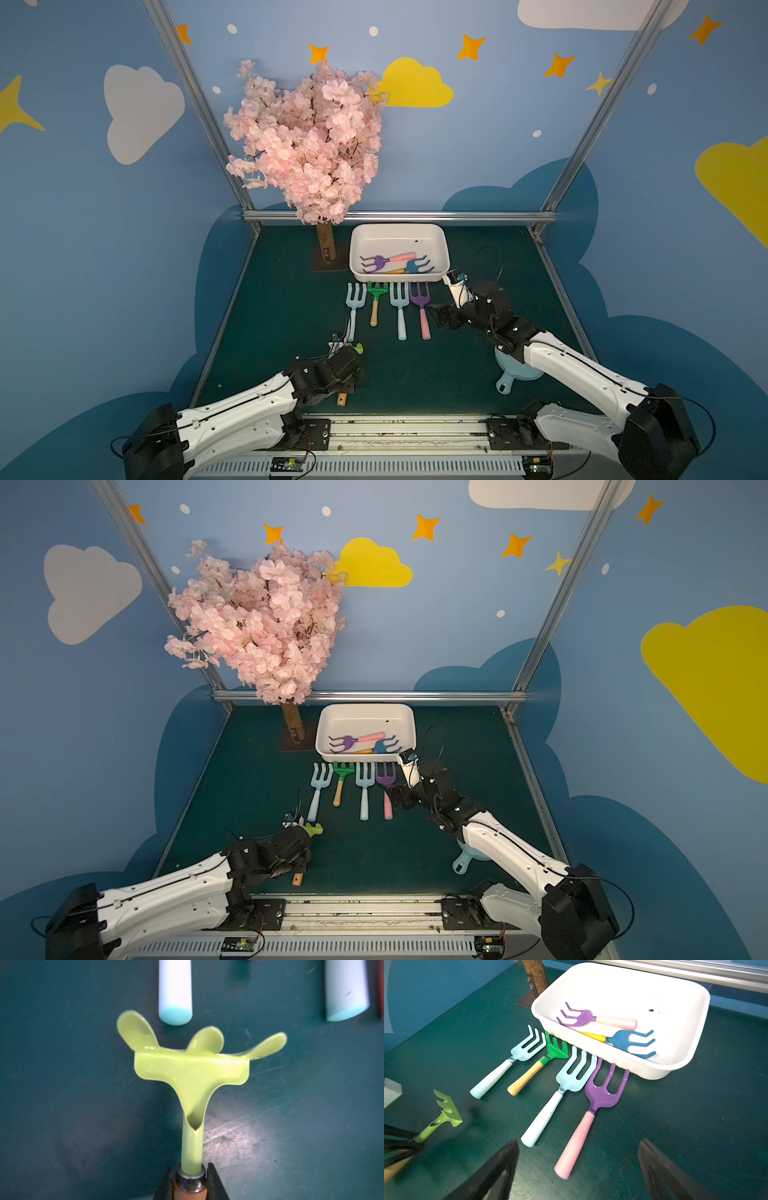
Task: Take the hand rake out of the storage box
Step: Place the rake at the center of the board.
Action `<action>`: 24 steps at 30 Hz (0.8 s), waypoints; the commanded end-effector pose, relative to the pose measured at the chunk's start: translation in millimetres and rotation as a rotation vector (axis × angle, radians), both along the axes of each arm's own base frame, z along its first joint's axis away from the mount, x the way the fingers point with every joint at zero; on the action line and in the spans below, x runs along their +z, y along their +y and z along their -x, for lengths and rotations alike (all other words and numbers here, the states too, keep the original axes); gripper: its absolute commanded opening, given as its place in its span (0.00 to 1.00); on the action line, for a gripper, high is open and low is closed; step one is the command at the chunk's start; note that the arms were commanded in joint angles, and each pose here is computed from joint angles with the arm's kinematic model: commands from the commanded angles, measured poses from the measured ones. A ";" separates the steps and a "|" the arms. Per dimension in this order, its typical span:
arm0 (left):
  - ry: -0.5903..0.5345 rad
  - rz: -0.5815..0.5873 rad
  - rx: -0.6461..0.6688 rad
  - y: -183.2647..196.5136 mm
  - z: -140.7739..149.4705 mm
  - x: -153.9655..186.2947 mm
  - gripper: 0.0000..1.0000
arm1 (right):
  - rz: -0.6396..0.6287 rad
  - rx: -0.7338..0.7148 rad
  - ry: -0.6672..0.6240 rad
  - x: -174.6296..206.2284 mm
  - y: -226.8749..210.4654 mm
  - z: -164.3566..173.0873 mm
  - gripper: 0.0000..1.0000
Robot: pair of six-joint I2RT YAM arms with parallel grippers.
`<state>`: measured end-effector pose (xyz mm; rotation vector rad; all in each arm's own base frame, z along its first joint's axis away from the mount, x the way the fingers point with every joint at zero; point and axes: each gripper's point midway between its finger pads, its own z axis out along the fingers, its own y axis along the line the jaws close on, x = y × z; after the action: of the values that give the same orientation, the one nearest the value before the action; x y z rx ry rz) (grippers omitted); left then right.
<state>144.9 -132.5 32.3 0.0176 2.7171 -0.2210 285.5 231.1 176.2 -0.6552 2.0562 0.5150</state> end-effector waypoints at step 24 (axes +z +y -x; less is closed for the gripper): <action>-0.087 0.041 0.033 4.9 -12.6 31.4 0.85 | -0.081 -0.025 0.024 20.5 1.3 1.6 0.94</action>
<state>153.3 -135.7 51.7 -0.0573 2.6551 -0.2972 278.7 230.2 183.7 -0.6072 2.0545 0.5748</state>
